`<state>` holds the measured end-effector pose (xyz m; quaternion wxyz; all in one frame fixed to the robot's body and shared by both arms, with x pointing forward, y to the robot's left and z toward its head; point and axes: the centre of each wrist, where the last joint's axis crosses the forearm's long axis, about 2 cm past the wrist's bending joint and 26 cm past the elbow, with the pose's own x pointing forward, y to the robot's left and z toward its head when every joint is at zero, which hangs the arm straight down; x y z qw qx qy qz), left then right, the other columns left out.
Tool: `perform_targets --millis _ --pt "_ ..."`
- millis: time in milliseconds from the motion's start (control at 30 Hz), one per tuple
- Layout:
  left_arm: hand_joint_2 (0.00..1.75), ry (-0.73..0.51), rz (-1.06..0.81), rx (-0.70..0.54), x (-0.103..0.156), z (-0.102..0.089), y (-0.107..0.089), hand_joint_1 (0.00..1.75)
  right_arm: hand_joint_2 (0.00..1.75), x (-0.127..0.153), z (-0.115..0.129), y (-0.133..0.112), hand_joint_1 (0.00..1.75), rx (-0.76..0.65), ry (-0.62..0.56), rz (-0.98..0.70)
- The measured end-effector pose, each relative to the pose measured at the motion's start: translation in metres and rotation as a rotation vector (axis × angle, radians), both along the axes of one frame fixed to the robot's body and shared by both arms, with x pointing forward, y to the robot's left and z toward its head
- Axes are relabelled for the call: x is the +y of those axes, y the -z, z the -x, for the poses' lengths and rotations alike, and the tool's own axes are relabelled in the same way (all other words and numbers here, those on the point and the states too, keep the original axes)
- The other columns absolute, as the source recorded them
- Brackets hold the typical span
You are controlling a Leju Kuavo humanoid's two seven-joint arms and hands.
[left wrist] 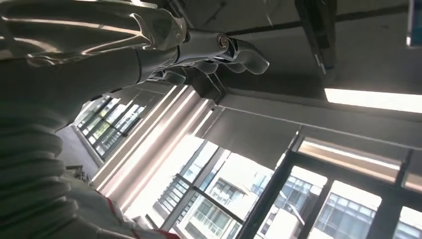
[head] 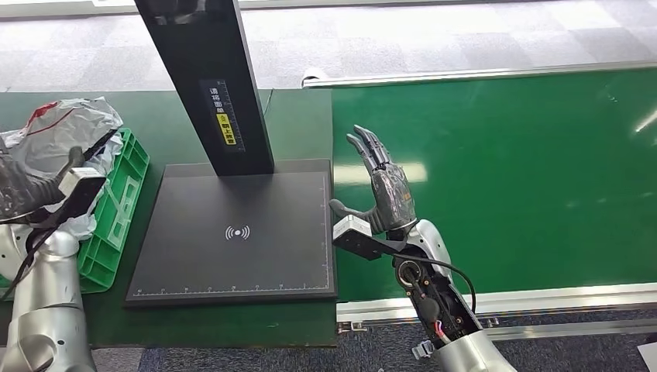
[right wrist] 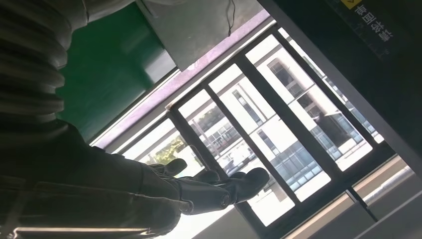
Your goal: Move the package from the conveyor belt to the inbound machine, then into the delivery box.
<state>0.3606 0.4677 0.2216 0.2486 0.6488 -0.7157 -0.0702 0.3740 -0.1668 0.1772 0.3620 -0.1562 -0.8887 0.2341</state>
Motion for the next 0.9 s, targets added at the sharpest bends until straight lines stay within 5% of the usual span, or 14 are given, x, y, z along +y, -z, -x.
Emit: perform_targets --millis 400,533,633,767,900 --pt "0.00 -0.002 0.076 -0.127 -0.008 0.013 -0.007 0.00 1.75 -0.001 0.000 0.001 0.00 -0.002 0.002 0.000" --pt "0.00 0.159 0.319 -0.287 -0.031 0.015 0.000 0.00 1.75 -0.003 0.000 0.002 0.00 0.025 -0.018 -0.040" --pt "0.00 0.392 0.488 -0.328 -0.074 0.012 0.007 0.00 1.75 -0.005 -0.002 0.005 0.00 0.191 -0.152 -0.226" --pt "1.75 0.742 0.610 -0.202 -0.151 0.015 0.024 0.00 1.75 -0.009 -0.007 0.008 0.00 0.535 -0.468 -0.695" --pt "1.75 1.036 0.712 -0.012 -0.213 0.024 0.042 0.00 1.75 -0.011 -0.012 0.010 0.00 0.635 -0.578 -0.834"
